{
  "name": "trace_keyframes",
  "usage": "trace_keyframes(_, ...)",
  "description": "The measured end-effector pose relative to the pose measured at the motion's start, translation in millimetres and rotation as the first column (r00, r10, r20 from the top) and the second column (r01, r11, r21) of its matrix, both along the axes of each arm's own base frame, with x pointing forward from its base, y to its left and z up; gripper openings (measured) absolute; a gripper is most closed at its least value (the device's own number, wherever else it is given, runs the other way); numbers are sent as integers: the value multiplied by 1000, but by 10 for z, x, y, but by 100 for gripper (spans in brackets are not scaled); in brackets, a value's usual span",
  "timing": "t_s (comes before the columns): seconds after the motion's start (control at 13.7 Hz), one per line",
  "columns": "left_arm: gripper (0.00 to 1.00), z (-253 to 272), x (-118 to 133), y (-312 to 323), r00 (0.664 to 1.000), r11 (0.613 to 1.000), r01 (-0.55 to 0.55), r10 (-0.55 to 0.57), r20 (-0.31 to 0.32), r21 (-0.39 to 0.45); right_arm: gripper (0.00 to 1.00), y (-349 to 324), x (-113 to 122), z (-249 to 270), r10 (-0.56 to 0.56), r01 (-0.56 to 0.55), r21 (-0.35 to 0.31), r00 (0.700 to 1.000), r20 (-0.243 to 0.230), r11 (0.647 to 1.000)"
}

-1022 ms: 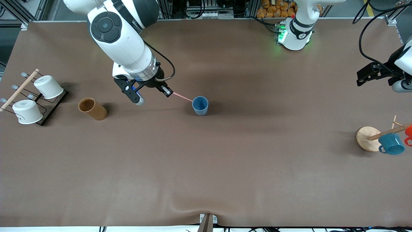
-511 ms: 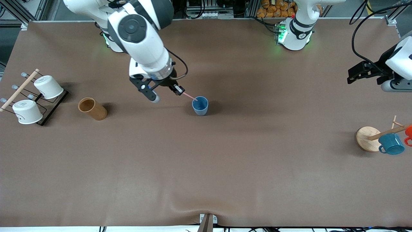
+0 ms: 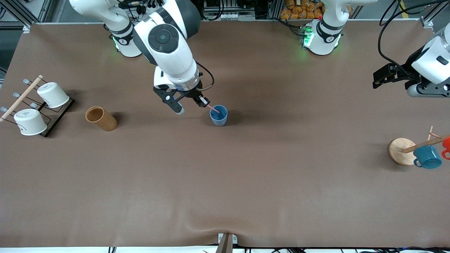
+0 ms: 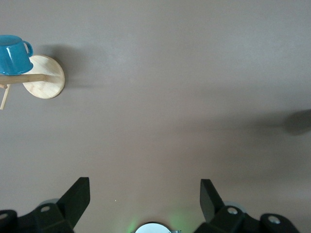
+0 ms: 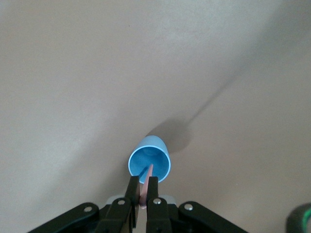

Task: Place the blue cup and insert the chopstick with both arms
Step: 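Lower the chopstick into the blue cup with the right gripper, then open the right gripper and release the chopstick in the cup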

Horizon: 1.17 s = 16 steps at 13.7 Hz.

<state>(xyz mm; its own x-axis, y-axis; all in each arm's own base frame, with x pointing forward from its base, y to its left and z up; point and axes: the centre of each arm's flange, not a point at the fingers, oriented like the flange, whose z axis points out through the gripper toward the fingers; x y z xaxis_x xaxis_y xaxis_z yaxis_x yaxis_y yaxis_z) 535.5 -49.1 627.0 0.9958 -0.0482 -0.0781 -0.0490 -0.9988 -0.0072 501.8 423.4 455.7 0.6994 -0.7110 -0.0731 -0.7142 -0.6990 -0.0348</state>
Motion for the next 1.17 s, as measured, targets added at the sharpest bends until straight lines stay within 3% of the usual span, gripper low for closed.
trace_keyframes(0.36, 100, 44, -29, 18, 1000, 1000, -3, 3, 5, 0, 11, 224, -44, -323, -9, 9, -21, 1000, 12, 1000)
trace_keyframes(0.44, 100, 44, -29, 19, 1000, 1000, -3, 3, 5, 0, 15, 253, -49, -380, -15, 15, -24, 1000, 11, 1000)
trace_keyframes(1.02, 100, 45, -26, 22, 1000, 1000, -4, 4, 7, -1, 98, 223, -7, -430, -33, 33, -35, 999, 12, 999)
trace_keyframes(1.17, 100, 45, -25, 21, 1000, 1000, -4, 4, 8, -1, 100, 191, 23, -383, -39, 40, -36, 999, 16, 999)
